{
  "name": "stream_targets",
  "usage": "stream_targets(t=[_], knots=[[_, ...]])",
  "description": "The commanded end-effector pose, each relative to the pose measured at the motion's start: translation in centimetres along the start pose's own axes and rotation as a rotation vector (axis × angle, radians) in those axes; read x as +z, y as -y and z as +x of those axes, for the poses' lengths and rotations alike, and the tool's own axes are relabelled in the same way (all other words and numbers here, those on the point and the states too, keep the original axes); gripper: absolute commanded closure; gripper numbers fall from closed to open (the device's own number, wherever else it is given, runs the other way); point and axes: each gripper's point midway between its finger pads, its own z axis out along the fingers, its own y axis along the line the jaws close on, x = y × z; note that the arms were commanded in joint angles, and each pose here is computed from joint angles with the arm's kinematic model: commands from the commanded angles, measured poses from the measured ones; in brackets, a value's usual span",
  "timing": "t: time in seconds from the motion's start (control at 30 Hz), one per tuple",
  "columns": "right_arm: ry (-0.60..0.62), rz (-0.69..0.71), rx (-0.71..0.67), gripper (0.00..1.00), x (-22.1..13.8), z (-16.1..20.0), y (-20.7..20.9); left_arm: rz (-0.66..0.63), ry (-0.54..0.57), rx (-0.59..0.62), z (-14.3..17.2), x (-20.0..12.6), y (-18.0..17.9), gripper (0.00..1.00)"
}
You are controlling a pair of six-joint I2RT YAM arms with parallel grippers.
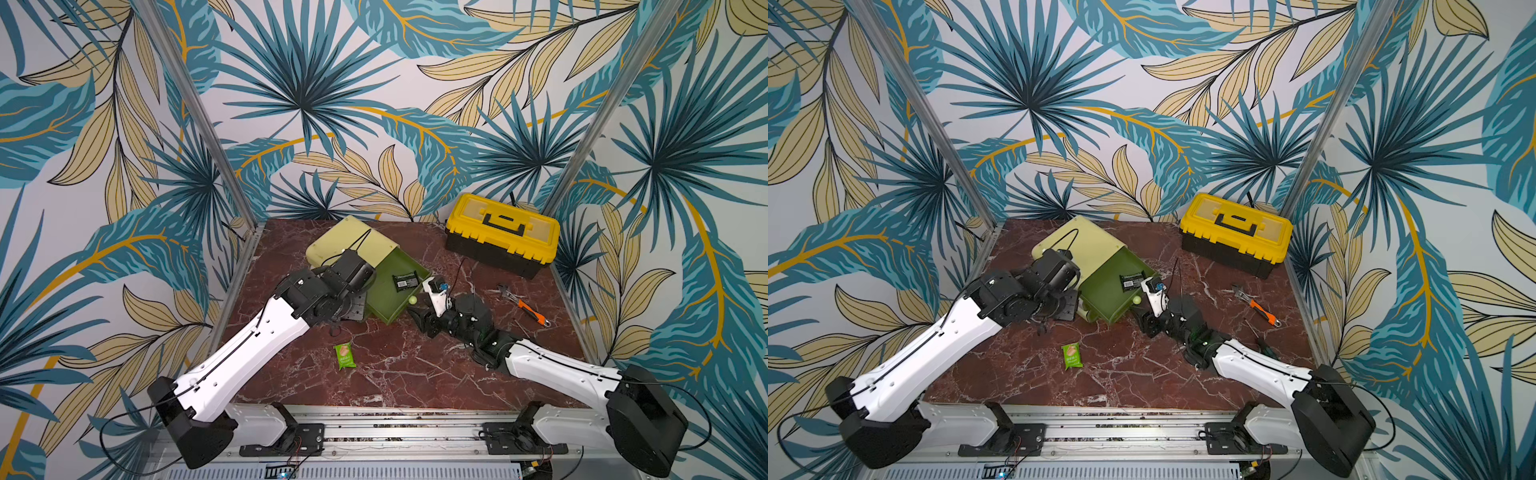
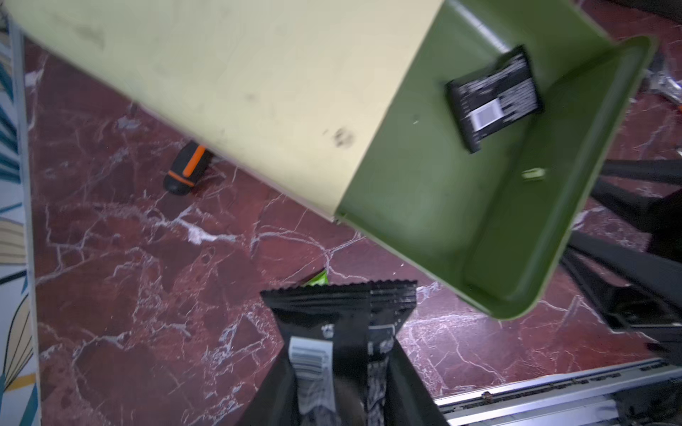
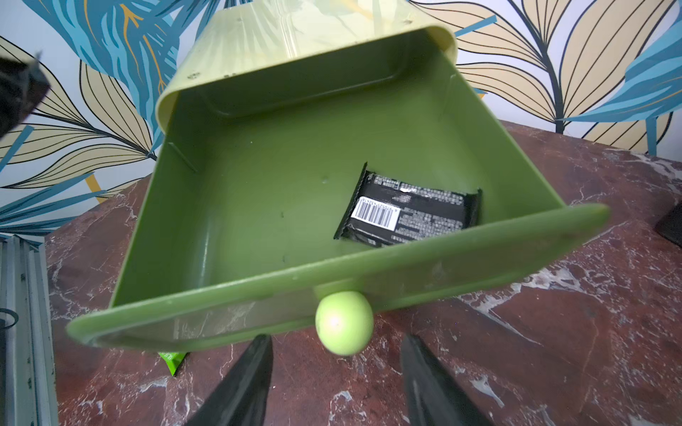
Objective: Take the cookies out of the drawer
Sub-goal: Place the cookie at the center of the board.
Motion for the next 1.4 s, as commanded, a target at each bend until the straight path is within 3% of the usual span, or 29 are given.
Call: stream_targets(t=[0.0, 0.2, 0.33, 0.7, 0.93, 1.37], knots=[[0.000, -0.012, -0.008, 0.41, 0.3, 0.4, -0.2, 0.019, 0.022, -0.126, 1.0, 0.3, -1.9, 0.67], [0.005, -0.006, -0.008, 0.41, 0.3, 0.4, -0.1, -0.023, -0.056, -0.219, 4.5, 3.3, -5.1, 0.66], [0.007, -0.003, -0.006, 0.41, 0.2, 0.3, -0.1, 0.013, -0.100, -0.321, 6.7, 6.8, -5.5, 0.66], [-0.002, 0.009, -0.008, 0.41, -0.4, 0.7, 0.1, -0.055, -0.180, -0.449, 11.2, 13.4, -7.6, 0.66], [0.003, 0.013, -0.012, 0.41, -0.5, 0.5, 0.2, -0.047, -0.243, -0.459, 12.8, 15.5, -7.2, 0.66], [0.004, 0.011, -0.007, 0.41, -0.5, 0.6, 0.2, -0.180, -0.301, -0.444, 15.6, 16.1, -9.6, 0.64]])
